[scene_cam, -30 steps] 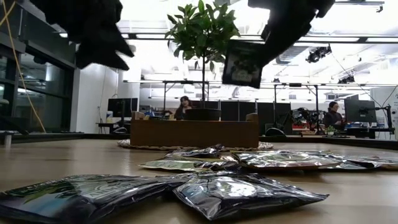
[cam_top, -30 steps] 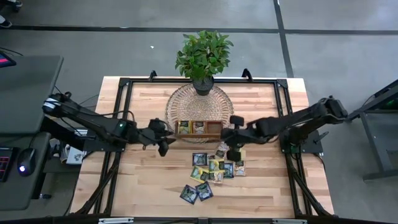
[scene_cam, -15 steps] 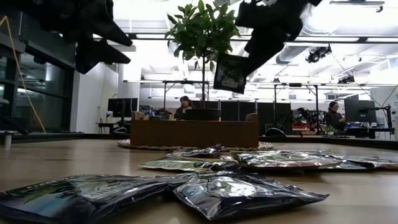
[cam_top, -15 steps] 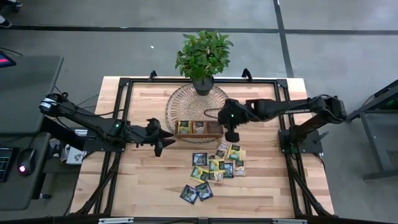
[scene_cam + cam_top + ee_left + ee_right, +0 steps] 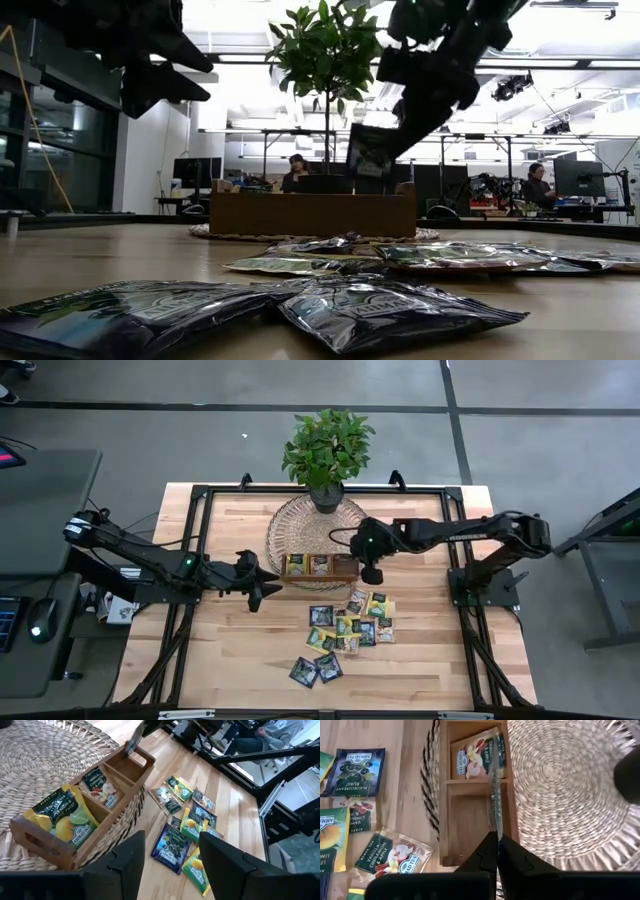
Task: Pick & Place Tea
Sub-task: Put the violet tea bag into the right section of the wooden organizer
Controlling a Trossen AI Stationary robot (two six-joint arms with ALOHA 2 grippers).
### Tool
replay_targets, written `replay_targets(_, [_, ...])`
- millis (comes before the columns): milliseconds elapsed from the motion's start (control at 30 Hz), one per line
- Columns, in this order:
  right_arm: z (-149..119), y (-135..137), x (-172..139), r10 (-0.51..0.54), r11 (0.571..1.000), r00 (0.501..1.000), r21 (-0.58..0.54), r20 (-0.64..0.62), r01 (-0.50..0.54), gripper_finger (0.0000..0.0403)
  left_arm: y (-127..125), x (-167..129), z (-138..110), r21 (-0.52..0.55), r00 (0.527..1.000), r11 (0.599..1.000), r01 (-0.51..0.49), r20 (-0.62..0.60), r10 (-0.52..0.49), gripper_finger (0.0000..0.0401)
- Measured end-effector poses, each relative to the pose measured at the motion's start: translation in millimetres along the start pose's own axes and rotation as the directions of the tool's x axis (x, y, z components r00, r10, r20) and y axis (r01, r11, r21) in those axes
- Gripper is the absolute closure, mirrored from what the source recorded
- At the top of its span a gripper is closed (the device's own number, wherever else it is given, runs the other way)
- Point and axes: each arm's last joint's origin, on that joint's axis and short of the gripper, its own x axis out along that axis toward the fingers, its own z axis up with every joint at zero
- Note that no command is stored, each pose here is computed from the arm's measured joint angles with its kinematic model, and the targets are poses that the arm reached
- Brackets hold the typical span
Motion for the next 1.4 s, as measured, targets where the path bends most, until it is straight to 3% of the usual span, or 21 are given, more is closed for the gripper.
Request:
replay_targets(633, [-18.0,1.5,13.6,0.0,1.0,1.0,-0.014,0.015,0.001,0.0403,-0.1,0.1,-0.1,-0.004,1.0,1.0,0.002,-0.001,-0.002,0.0217])
replay_targets(867, [-13.5,0.8,13.3,-0.009,1.0,0.998,-0.017,0.061,0.01,0.0403,-0.2,0.0,0.0,-0.008,1.0,1.0,0.003,-0.002,-0.003,0.0217])
replay_targets(1400, [-18.3,0.9,13.5,-0.02,0.999,1.0,-0.026,0.01,0.02,0.0402,-0.5,0.1,0.2,-0.009,1.0,1.0,0.006,-0.002,-0.006,0.0217])
